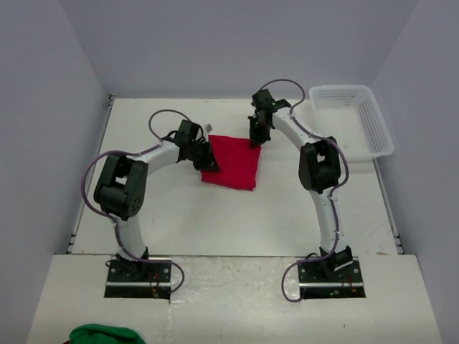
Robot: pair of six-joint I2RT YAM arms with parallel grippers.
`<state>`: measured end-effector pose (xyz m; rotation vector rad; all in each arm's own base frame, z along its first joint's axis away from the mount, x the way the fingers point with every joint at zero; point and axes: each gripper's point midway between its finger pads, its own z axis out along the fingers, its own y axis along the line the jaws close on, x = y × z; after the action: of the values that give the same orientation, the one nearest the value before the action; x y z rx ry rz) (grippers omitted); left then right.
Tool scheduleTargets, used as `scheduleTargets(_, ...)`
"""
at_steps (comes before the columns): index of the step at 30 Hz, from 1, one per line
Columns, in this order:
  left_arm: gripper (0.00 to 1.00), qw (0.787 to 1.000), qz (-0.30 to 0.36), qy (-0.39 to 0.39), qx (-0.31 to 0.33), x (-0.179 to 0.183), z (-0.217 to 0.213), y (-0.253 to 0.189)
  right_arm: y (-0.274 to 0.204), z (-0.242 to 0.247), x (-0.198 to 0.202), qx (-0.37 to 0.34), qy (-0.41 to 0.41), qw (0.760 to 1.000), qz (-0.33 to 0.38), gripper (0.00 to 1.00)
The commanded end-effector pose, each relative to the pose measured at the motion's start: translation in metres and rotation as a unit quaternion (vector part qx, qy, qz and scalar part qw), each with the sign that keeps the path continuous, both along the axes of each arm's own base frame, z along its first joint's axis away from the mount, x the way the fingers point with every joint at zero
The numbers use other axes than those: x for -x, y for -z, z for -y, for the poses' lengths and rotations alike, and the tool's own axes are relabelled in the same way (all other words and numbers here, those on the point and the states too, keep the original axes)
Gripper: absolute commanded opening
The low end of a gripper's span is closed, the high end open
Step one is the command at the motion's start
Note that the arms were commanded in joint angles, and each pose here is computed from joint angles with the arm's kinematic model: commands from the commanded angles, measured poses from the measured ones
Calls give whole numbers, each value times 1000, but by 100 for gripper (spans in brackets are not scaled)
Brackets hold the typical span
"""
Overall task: Fold and stack the t-shirts
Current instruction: Smooth out wrinkles on the folded tshirt
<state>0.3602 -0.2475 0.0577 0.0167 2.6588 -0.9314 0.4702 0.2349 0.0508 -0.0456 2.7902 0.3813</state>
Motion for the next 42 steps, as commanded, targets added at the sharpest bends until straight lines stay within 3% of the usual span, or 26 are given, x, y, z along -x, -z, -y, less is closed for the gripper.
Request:
scheduleTargets(1,0,999,-2,-10,-33,5,-13,5,-7,-2,-4,-17,-3,1000,-1,0)
scheduleTargets(5,0,998,-40,-18,-43,15,-16,27,-1,-3,-5,-20,-7,1000,-7,0)
scheduleTargets(16,0,995,-67,-34,-67,40,-33,57,13,3,-7,-33,4,998,-44,0)
scheduleTargets(24,0,997,-48,-21,-48,37,-27,41,-1,0,-11,-45,-12,999,-24,0)
scheduleTargets(34,0,998,52,-13,-31,13,-20,-29,-70,-21,-29,-103,-70,989,75,17)
scheduleTargets(37,0,994,102,-7,-26,4,-17,-67,-105,-25,-28,-113,-84,983,114,27)
scheduleTargets(38,7,990,134,-16,-28,-4,-19,-90,-123,-25,-26,-115,-89,980,134,34)
scheduleTargets(39,7,989,145,-14,-27,-5,-19,-101,-134,-24,-25,-115,-88,979,144,38)
scheduleTargets(40,17,986,157,-20,-46,-6,-27,-110,-145,-24,-22,-115,-91,977,154,41)
scheduleTargets(42,28,980,185,-34,-70,-18,-35,-132,-173,-20,-13,-118,-88,974,173,48)
